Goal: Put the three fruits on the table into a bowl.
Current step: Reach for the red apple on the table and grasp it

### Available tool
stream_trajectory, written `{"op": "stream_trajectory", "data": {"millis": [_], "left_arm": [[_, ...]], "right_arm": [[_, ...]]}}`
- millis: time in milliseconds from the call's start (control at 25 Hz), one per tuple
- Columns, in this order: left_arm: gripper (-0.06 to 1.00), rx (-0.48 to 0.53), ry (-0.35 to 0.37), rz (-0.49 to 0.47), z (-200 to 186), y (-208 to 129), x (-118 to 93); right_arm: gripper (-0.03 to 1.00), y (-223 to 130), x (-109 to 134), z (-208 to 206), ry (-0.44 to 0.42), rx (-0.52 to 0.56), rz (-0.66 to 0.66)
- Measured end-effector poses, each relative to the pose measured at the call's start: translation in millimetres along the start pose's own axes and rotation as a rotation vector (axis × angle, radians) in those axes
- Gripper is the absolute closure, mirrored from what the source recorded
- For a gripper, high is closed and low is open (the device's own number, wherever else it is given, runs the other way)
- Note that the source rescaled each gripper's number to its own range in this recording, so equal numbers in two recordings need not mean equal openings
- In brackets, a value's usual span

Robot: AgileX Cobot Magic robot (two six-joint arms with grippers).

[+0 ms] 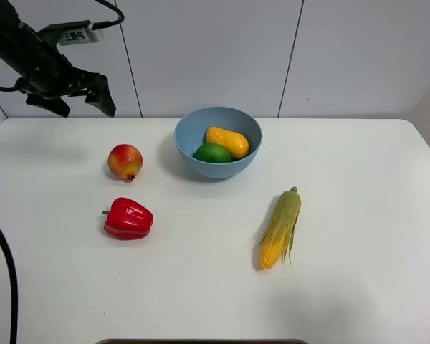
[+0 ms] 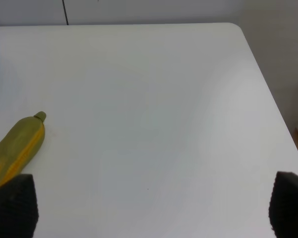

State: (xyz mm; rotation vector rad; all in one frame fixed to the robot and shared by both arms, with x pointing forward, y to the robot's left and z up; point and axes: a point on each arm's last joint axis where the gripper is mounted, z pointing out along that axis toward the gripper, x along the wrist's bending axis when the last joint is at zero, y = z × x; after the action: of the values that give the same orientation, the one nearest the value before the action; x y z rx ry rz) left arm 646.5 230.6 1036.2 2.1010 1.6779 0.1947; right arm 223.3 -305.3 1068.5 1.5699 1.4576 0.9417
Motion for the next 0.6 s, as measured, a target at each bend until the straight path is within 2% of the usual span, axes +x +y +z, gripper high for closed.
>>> {"op": "stream_trajectory", "data": {"millis": [280,600], "left_arm": [[-0.06,0.080,-0.017,-0.056,52,6,-7],[-0.06,0.171,-0.013,-0.105,95,-6,-1]], "right_arm": [[0.04,0,0,0,0.000,0.000,0.000],[0.04,0,0,0,0.000,0.000,0.000]]}}
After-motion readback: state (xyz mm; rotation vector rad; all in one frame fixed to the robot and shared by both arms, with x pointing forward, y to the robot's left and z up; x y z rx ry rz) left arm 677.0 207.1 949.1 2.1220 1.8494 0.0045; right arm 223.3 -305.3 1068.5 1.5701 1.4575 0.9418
